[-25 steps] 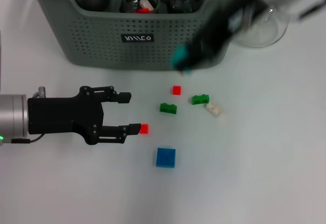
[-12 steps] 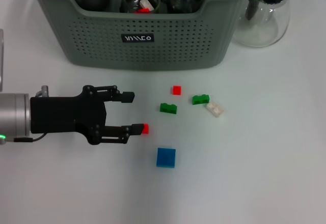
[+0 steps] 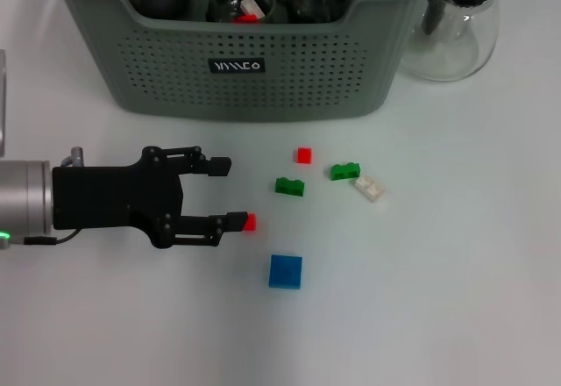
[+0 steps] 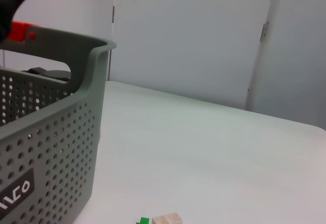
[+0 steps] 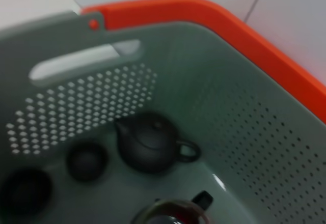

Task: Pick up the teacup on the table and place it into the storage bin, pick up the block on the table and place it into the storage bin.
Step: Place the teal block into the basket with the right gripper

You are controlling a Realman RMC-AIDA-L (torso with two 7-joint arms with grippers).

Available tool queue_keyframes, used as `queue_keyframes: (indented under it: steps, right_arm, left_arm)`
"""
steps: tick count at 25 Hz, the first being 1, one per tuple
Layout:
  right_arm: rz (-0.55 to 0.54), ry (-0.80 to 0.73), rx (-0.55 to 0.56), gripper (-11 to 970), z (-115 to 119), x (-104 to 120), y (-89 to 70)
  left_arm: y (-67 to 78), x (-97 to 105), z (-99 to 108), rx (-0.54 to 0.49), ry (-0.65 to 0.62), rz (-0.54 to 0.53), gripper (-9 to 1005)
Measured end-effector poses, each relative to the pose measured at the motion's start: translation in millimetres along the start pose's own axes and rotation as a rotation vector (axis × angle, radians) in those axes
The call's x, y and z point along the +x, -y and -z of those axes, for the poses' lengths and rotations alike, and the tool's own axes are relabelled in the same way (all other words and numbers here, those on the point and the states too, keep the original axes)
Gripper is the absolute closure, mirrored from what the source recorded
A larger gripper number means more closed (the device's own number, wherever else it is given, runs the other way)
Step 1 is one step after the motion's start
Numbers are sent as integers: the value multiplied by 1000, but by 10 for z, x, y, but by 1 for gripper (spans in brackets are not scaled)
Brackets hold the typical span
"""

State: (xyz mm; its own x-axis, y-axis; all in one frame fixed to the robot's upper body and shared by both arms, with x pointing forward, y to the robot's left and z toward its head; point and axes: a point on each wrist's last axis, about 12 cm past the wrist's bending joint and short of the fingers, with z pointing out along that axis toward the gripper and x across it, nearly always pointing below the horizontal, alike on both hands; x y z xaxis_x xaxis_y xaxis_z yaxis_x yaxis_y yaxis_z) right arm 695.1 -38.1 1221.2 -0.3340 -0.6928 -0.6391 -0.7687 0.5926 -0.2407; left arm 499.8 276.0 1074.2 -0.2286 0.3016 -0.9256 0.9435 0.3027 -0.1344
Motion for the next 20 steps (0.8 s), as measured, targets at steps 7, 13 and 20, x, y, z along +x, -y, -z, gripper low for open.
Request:
queue_keyframes:
  steps: [7, 13, 20]
  right_arm:
    - [30, 33, -15, 531, -132, 91, -90]
    - [52, 33, -20, 532, -135, 79, -115]
    - [63, 32, -20, 485, -134, 60, -135]
  left_arm:
    - [0, -3, -4, 1, 0, 1, 230]
    - [-4, -1, -6, -1, -2, 2, 230]
    - [-1, 5, -9, -3, -1, 4, 230]
